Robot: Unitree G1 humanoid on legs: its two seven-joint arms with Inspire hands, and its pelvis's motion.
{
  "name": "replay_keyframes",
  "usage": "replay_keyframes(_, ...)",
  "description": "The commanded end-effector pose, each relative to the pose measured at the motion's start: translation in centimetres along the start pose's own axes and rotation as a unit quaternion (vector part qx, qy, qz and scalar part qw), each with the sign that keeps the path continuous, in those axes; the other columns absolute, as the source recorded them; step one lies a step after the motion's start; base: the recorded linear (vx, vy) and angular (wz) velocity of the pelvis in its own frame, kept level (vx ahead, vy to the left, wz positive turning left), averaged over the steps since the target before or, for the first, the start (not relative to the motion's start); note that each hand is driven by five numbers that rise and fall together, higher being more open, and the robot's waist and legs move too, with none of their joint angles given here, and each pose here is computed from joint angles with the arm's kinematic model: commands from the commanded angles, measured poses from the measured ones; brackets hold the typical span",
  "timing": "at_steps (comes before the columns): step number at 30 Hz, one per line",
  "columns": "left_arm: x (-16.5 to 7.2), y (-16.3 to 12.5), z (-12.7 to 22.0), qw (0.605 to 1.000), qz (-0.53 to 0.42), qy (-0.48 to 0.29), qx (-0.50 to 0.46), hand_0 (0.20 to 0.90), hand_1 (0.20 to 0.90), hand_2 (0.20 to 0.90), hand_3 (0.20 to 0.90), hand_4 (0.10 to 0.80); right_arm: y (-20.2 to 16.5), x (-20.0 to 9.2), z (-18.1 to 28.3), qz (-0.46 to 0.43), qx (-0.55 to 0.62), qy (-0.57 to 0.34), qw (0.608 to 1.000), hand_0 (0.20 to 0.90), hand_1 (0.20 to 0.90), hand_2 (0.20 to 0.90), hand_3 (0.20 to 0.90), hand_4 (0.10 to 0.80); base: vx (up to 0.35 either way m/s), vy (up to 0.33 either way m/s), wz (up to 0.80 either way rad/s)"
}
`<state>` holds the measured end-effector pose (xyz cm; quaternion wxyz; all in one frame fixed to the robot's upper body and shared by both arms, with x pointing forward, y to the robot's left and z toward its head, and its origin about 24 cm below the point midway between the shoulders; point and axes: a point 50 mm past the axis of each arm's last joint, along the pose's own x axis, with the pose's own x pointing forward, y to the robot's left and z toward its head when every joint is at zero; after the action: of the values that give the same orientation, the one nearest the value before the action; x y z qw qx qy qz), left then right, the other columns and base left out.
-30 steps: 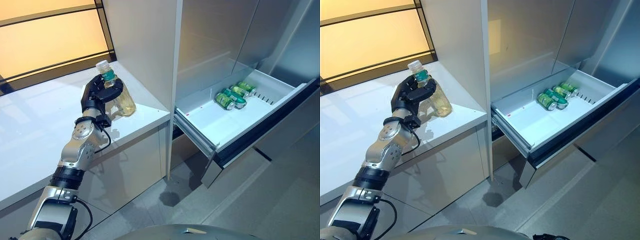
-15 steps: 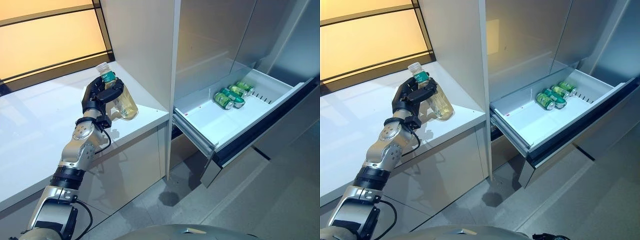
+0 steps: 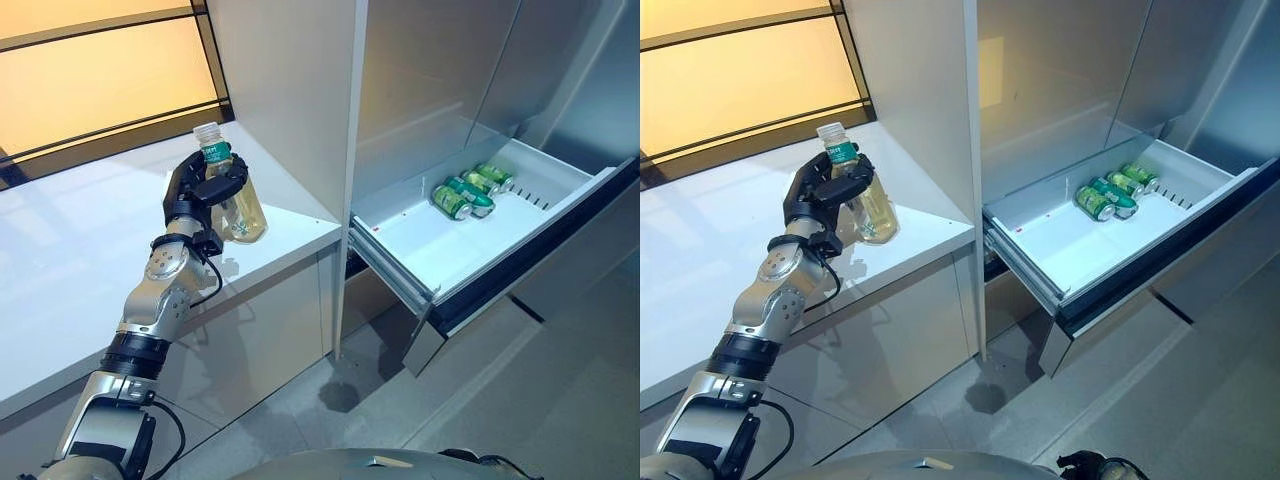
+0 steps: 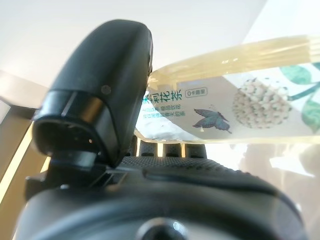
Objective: Put drinks into fridge and close the fridge
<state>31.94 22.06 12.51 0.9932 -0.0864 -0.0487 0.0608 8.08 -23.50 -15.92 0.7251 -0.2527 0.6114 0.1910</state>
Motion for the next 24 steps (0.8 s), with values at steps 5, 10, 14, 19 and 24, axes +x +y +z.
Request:
replay_keyframes(5, -1.3, -6.3, 13.0, 0.935, -0.163, -0.314, -0.024, 0.3, 0.3, 0.3, 0.2, 0.1, -0.4, -1.6, 10.0, 0.022, -0.136, -0.178, 0.974, 0.9, 0.9, 0.9, 0.9, 0.8, -0.032, 0.008, 0.09)
replay_keyframes(10, -1.9, -7.4, 13.4, 0.923, -0.194, -0.33, -0.025, 0.3, 0.3, 0.3, 0.2, 0.1, -0.3, -3.6, 14.7, 0.015, -0.213, -0.256, 0.943, 0.9, 0.9, 0.9, 0.9, 0.8, -0.032, 0.015, 0.09)
replay_keyframes(14, -2.3, -7.6, 13.6, 0.912, -0.221, -0.345, -0.033, 0.3, 0.3, 0.3, 0.2, 0.1, 1.3, -3.6, 15.1, 0.035, -0.26, -0.296, 0.918, 0.9, 0.9, 0.9, 0.9, 0.8, -0.038, 0.038, 0.08)
replay_keyframes(19, -3.3, -8.4, 14.1, 0.901, -0.251, -0.35, -0.045, 0.3, 0.3, 0.3, 0.2, 0.1, 3.0, -6.2, 19.1, 0.024, -0.312, -0.392, 0.865, 0.9, 0.9, 0.9, 0.9, 0.8, -0.028, 0.042, 0.16)
replay_keyframes(24, -4.7, -8.7, 14.1, 0.885, -0.289, -0.359, -0.061, 0.3, 0.3, 0.3, 0.2, 0.1, 3.4, -10.7, 22.6, 0.034, -0.29, -0.499, 0.816, 0.9, 0.9, 0.9, 0.9, 0.8, -0.034, 0.011, 0.06)
